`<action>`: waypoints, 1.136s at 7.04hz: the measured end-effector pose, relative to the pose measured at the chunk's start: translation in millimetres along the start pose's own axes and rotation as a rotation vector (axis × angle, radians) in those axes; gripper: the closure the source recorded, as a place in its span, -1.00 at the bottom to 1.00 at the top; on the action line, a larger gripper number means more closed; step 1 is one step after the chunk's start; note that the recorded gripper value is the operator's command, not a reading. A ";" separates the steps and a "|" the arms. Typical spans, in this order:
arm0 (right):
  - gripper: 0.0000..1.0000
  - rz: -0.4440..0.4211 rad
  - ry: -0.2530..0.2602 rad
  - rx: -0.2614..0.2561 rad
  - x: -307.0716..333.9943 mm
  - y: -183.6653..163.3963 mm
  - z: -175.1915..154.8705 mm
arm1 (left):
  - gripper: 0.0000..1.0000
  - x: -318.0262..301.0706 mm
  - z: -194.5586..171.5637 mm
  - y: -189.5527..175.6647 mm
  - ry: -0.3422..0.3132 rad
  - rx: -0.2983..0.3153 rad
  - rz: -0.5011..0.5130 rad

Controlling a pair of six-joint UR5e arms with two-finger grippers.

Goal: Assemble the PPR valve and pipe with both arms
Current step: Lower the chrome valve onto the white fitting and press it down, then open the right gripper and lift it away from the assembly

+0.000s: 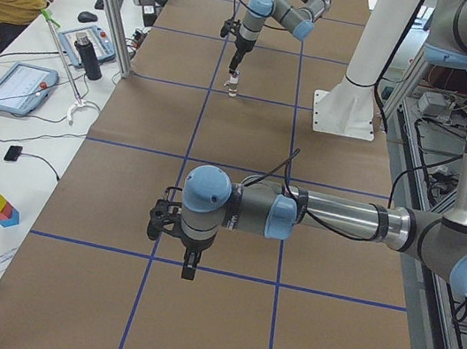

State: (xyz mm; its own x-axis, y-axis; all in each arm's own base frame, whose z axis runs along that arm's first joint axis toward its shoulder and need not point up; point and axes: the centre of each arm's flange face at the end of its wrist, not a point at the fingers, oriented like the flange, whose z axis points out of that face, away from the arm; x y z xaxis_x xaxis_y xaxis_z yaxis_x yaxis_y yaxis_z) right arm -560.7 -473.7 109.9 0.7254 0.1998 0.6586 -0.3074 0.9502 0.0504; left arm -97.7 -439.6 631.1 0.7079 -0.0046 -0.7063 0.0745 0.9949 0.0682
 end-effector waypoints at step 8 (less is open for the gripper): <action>-0.99 -0.325 -0.043 -0.138 321.3 -290.4 -38.6 | -1.00 -11.9 12.9 16.8 0.000 -0.026 0.030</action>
State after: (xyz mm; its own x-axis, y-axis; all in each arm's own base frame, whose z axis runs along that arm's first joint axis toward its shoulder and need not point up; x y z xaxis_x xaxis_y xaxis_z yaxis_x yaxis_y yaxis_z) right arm -214.6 -676.2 277.9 0.7445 -0.1258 0.6557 0.0233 0.9864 0.1627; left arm -95.8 -424.1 649.7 0.7096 0.0251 -0.7042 0.0354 0.9968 0.0712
